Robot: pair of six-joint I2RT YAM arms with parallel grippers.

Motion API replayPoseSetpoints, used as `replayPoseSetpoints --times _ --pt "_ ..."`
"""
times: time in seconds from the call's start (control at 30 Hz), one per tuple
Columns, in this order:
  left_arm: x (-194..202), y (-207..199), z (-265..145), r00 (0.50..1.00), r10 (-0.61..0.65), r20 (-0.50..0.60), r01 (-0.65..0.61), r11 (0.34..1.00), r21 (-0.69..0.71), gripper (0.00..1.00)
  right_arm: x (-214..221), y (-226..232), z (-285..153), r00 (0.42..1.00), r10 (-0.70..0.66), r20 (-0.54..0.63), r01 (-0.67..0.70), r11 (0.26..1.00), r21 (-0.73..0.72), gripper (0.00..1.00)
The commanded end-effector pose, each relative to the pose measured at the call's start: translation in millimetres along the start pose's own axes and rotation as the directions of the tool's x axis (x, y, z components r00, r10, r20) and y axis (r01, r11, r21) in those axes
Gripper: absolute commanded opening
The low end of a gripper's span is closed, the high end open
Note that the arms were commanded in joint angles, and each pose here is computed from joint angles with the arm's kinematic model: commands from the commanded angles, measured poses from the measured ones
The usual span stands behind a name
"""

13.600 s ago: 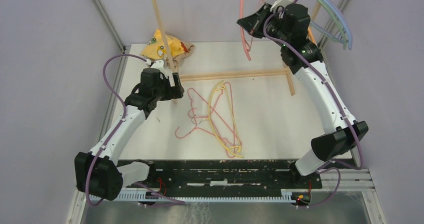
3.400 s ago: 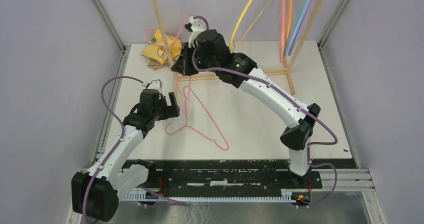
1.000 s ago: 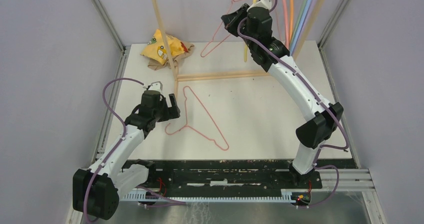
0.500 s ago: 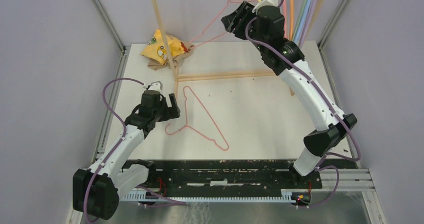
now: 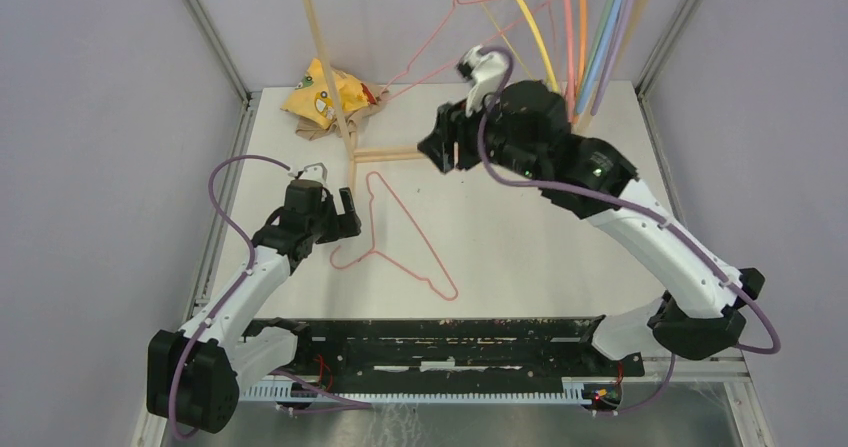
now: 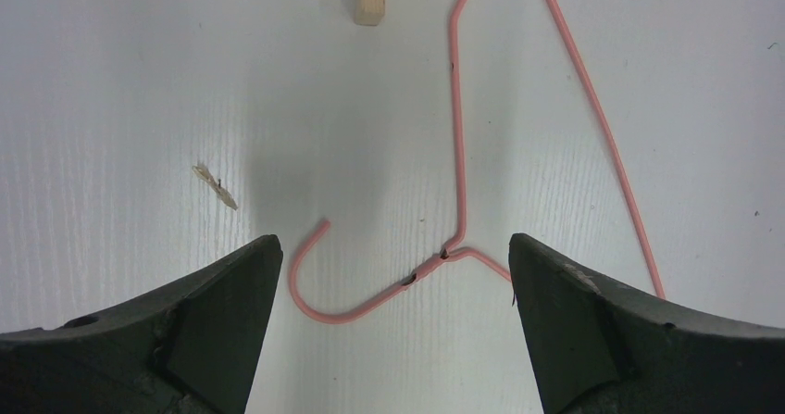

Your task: Organize the hangers

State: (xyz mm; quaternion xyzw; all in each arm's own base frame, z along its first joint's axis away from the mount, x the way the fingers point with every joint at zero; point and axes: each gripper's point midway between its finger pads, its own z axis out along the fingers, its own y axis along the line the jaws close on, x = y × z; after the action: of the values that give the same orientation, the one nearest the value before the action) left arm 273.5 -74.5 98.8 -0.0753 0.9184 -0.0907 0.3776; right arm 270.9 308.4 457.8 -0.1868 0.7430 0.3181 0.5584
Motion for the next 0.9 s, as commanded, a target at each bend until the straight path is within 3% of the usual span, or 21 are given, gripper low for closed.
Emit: replayPoseSetpoints --times 0.0,0.17,0.47,0.7,0.87 --pt "-14 -11 -2 0.998 -0.051 0.042 0.049 0.998 0.04 0.99 128 0 1 0.927 -0.132 -0.352 0.117 0.991 -0.064 0.6" --pt "-13 -11 -4 0.998 -0.055 0.034 0.054 0.998 0.035 0.99 225 -1 6 0.811 -0.181 -0.556 0.144 0.984 -0.109 0.58" --pt "-22 -2 -16 0.995 -0.085 0.059 0.087 0.996 -0.021 0.99 337 -7 37 0.609 -0.322 -0.724 0.241 0.946 -0.219 0.54" --pt "-16 -4 -16 0.98 -0.196 0.033 0.196 0.98 0.018 0.99 383 -2 75 0.571 -0.346 -0.744 0.271 0.935 -0.228 0.52" --pt "-14 3 -21 0.978 -0.204 0.039 0.205 0.979 -0.008 0.99 405 -1 83 0.553 -0.352 -0.756 0.261 0.934 -0.244 0.49"
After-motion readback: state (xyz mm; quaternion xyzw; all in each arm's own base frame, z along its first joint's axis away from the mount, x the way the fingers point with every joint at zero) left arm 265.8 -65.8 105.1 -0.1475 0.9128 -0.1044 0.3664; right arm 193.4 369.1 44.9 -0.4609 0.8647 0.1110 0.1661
